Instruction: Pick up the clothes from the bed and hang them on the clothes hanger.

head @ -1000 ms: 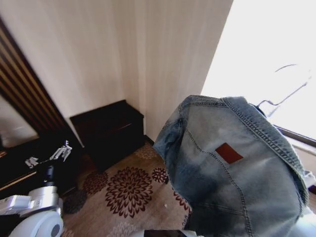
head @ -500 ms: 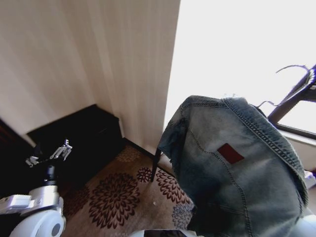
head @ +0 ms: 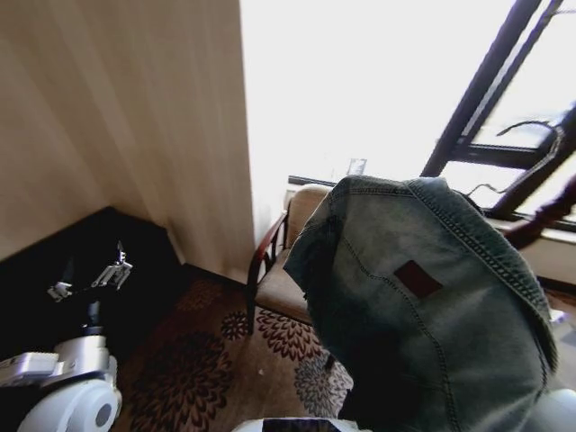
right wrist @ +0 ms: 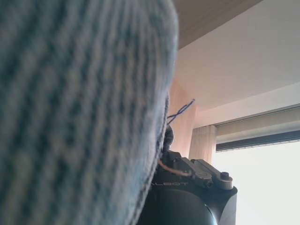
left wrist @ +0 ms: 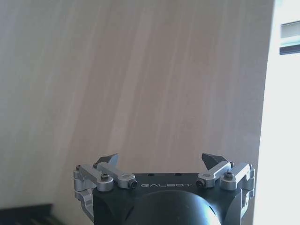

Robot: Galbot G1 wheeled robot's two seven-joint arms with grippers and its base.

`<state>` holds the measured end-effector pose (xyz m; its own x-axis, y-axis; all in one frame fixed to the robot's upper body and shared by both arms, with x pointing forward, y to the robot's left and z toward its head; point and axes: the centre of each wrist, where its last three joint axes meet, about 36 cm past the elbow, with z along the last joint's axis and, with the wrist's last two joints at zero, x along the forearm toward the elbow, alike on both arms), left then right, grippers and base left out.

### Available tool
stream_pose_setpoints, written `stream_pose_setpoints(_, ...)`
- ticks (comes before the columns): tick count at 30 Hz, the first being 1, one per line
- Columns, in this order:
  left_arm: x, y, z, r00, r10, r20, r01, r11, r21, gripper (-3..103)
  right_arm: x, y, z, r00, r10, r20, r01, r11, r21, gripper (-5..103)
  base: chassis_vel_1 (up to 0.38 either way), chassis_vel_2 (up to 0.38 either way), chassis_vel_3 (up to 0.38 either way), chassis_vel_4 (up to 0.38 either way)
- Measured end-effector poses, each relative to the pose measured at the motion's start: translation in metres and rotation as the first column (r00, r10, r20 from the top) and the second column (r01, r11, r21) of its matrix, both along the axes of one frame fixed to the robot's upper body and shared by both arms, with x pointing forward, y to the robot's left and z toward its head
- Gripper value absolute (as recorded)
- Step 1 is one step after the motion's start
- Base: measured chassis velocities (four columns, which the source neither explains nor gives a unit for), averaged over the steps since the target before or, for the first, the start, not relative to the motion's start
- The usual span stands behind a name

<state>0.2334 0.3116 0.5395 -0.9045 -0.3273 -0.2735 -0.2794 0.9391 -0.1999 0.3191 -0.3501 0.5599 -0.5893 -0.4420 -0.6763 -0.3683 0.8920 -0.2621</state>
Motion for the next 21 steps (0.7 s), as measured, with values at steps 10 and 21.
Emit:
stream_pose_setpoints(10,0.0007,0.0006,-0.0015,1.0,0.001,-0.002,-0.001,1.0,-0.001,100,0.0044,-0.0002,-0.0009,1.0,0.005,0.001,-0.005,1.0,-0.001,21,-0.13,-0.13,-0.129,-0.12)
stream_pose_setpoints(21,0.0019,0.0014,-0.0031,1.0,0.002,-0.002,-0.002,1.0,-0.001,100,0.0065,0.0004,-0.0012,1.0,0.015,0.016,-0.015,1.0,0.004,21,-0.125,-0.128,-0.128,-0.121)
